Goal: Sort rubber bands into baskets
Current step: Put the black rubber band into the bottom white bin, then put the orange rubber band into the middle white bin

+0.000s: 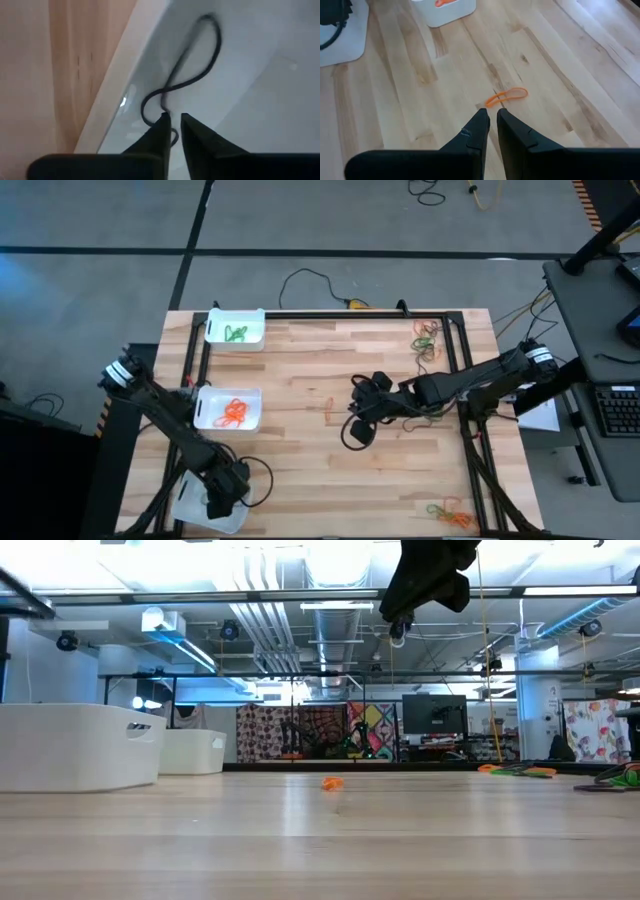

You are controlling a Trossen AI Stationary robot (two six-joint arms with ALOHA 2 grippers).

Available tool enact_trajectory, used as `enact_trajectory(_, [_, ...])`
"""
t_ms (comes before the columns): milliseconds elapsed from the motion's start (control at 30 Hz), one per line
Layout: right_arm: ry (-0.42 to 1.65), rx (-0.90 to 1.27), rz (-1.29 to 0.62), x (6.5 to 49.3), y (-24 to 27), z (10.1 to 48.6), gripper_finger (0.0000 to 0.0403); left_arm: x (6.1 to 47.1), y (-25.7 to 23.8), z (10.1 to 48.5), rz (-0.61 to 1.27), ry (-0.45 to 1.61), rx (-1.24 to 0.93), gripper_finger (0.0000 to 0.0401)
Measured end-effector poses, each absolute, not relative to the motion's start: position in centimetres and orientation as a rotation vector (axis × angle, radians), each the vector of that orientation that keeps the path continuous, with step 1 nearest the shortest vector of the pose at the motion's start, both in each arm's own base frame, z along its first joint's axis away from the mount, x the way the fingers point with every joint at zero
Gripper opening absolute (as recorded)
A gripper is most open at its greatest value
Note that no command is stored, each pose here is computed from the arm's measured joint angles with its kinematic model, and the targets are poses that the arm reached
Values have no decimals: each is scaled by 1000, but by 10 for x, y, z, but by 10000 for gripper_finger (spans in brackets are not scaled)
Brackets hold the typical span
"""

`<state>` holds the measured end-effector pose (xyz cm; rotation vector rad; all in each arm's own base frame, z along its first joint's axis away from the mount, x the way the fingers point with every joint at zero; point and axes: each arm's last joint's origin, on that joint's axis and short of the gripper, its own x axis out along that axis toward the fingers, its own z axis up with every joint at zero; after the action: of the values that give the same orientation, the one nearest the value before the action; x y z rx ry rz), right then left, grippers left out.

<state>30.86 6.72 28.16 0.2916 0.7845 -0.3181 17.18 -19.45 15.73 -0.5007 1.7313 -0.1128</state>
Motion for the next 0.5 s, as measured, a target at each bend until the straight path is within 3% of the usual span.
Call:
enact_trajectory(200, [789,311,-283,306,68,285,34,171,-194,157,-76,1748,-512,108])
enact_trajectory(367, [767,329,-261,299,66,295,34,165,-187,191,-86,1733,-435,166])
enact_trajectory(500, [738,336,-270,296,63,302,34,170,-178,238,-137,1395,-322,190])
